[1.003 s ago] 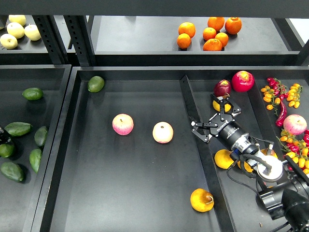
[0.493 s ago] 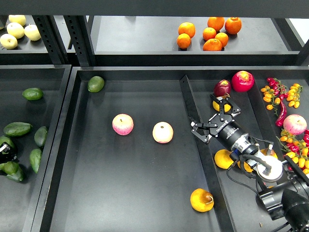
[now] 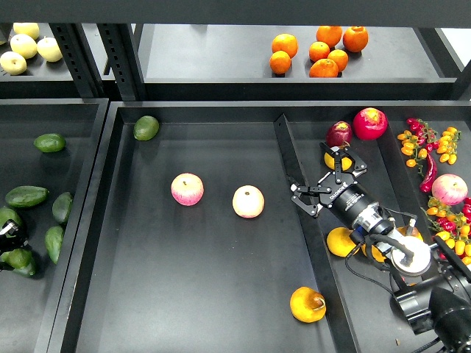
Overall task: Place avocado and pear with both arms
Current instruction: 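Open the left gripper to release the avocado among the avocados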
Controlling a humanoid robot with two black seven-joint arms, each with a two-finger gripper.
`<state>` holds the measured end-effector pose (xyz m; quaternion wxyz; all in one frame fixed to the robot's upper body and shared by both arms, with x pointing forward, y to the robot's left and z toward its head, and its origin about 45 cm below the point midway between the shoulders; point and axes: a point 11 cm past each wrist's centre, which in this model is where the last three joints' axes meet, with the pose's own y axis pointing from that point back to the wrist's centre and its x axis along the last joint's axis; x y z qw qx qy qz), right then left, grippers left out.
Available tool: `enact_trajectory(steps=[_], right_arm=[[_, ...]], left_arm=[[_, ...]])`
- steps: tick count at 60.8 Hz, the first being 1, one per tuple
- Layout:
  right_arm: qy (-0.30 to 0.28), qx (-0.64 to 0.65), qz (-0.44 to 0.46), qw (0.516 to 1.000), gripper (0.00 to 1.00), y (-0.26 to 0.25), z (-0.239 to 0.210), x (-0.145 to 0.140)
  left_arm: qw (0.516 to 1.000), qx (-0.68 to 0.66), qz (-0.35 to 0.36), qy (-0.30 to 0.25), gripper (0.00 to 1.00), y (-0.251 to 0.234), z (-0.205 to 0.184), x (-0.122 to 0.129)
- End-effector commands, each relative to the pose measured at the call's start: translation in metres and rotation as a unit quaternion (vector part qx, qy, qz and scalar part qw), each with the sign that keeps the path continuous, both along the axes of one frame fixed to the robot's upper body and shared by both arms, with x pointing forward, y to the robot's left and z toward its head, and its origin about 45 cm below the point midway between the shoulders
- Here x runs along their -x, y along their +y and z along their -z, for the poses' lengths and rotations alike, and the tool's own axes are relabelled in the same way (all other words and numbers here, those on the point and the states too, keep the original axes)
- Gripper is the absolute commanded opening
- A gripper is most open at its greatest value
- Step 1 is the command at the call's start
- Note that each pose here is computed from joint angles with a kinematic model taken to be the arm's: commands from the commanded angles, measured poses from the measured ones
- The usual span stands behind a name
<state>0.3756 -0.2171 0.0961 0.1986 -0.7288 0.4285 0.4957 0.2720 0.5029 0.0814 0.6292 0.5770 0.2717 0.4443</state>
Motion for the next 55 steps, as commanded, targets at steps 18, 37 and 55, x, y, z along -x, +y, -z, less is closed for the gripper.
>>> enact_trajectory(steps=[18, 37, 55], right_arm=[[0.0, 0.0, 0.0, 1.0, 1.0, 0.0, 0.0, 0.0], [0.0, 0.0, -0.001, 1.0, 1.0, 0.0, 0.0, 0.0], [0.0, 0.001, -0.001, 1.0, 1.0, 0.001, 0.0, 0.0]], left_arm=[[1.0, 0.002, 0.003, -0.001, 0.84, -0.002, -0.001, -0.001], [1.0, -0.002, 0.002, -0.006, 0.91, 0.002, -0.005, -0.003], [0.996, 0.029, -0.032, -0.079, 0.93, 0.003, -0.036, -0.033]])
